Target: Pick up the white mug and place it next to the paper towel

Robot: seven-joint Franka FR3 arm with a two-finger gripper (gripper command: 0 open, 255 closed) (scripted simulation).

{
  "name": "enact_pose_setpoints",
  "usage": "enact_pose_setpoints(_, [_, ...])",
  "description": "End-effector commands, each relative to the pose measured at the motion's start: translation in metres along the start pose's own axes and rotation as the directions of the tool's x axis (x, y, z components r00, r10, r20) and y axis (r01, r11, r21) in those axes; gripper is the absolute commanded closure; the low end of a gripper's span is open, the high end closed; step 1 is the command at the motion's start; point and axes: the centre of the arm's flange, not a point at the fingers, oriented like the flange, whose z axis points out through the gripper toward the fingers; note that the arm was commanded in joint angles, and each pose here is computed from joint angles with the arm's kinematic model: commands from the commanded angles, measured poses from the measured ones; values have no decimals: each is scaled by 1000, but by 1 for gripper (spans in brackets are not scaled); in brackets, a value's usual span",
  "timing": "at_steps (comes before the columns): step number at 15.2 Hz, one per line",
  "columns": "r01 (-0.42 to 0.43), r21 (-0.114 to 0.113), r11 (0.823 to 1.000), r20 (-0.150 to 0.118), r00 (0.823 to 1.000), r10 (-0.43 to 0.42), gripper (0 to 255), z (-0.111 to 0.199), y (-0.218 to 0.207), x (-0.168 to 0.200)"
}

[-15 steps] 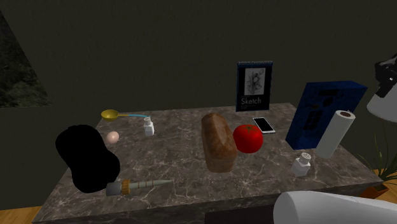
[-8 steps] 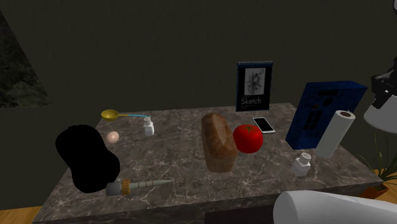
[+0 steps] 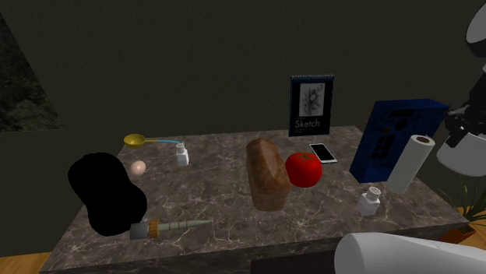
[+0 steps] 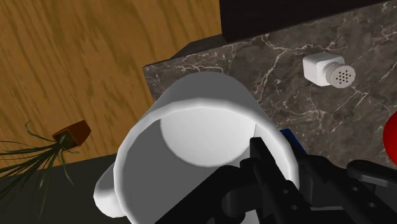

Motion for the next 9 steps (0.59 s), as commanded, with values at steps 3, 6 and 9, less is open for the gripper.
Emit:
enact_pose_setpoints(3, [0,0,1000,-1,1000,0,255,21,-1,-2])
enact_pose_setpoints(6, [0,0,1000,-1,1000,0,255,36,-2,-4])
enact_pose_setpoints(9, [0,0,1000,-1,1000,0,255,52,-2,-5])
